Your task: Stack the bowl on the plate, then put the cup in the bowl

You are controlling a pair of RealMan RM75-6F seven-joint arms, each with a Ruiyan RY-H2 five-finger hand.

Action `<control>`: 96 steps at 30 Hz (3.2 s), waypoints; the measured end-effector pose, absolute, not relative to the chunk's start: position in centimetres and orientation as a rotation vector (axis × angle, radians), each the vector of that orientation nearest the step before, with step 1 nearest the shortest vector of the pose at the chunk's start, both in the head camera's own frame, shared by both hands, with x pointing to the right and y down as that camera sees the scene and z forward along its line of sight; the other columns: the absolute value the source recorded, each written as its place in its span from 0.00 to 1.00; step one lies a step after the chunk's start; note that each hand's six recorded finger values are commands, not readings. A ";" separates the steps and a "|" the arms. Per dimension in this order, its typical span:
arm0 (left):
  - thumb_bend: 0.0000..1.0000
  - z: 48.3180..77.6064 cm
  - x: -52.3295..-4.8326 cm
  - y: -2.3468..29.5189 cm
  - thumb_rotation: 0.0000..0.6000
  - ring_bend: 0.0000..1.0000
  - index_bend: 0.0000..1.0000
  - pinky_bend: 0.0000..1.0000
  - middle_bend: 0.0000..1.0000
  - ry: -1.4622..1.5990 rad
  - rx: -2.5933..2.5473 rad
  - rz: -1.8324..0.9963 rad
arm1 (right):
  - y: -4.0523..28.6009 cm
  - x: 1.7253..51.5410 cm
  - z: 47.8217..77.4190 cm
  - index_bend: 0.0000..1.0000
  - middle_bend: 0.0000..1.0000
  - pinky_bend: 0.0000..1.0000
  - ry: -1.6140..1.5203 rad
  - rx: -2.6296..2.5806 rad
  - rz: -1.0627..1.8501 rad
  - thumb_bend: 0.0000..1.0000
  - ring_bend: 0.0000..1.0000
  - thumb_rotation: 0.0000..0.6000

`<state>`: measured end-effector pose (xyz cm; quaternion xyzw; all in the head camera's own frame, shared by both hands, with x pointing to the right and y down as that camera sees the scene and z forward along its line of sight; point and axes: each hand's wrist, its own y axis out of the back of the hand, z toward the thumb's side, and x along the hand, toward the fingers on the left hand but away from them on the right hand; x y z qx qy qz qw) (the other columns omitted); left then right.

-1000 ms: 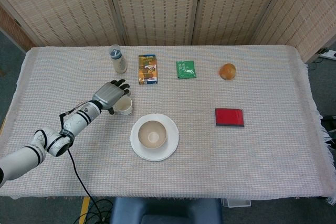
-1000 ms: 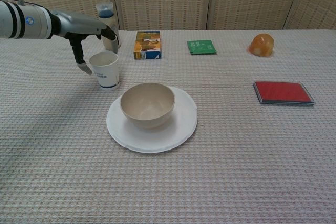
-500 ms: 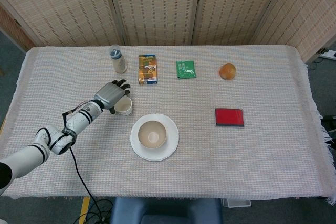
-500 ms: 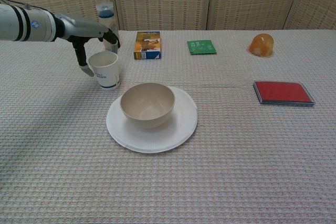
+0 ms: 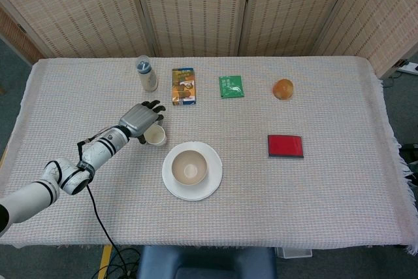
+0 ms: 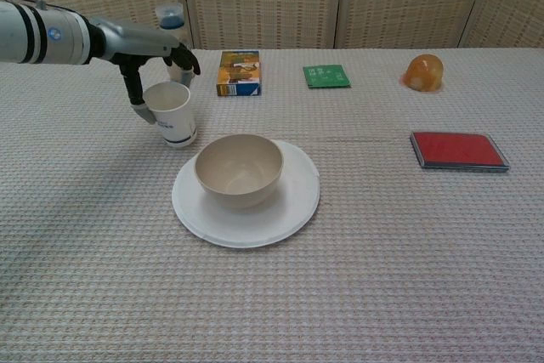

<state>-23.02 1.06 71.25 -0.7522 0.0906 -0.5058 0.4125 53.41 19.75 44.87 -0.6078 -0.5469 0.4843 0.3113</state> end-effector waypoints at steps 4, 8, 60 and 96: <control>0.11 69.8 -23.3 0.8 1.00 0.00 0.47 0.20 0.16 0.259 -1.919 -1.281 | 19.7 53.3 45.1 0.00 0.04 0.00 -1.432 -1.614 1.286 0.21 0.00 1.00; 0.11 68.3 -23.7 0.7 1.00 0.00 0.47 0.20 0.16 0.300 -1.958 -1.301 | 19.6 53.1 45.4 0.00 0.04 0.00 -1.413 -1.625 1.294 0.21 0.00 1.00; 0.11 62.3 -12.5 8.8 1.00 0.00 0.47 0.20 0.16 0.274 -1.924 -1.345 | 16.7 54.6 45.9 0.00 0.05 0.00 -1.419 -1.785 1.118 0.22 0.00 1.00; 0.11 66.8 -12.1 10.2 1.00 0.00 0.42 0.20 0.16 0.217 -1.971 -1.306 | 18.3 54.5 44.3 0.00 0.06 0.00 -1.414 -1.756 1.086 0.22 0.00 1.00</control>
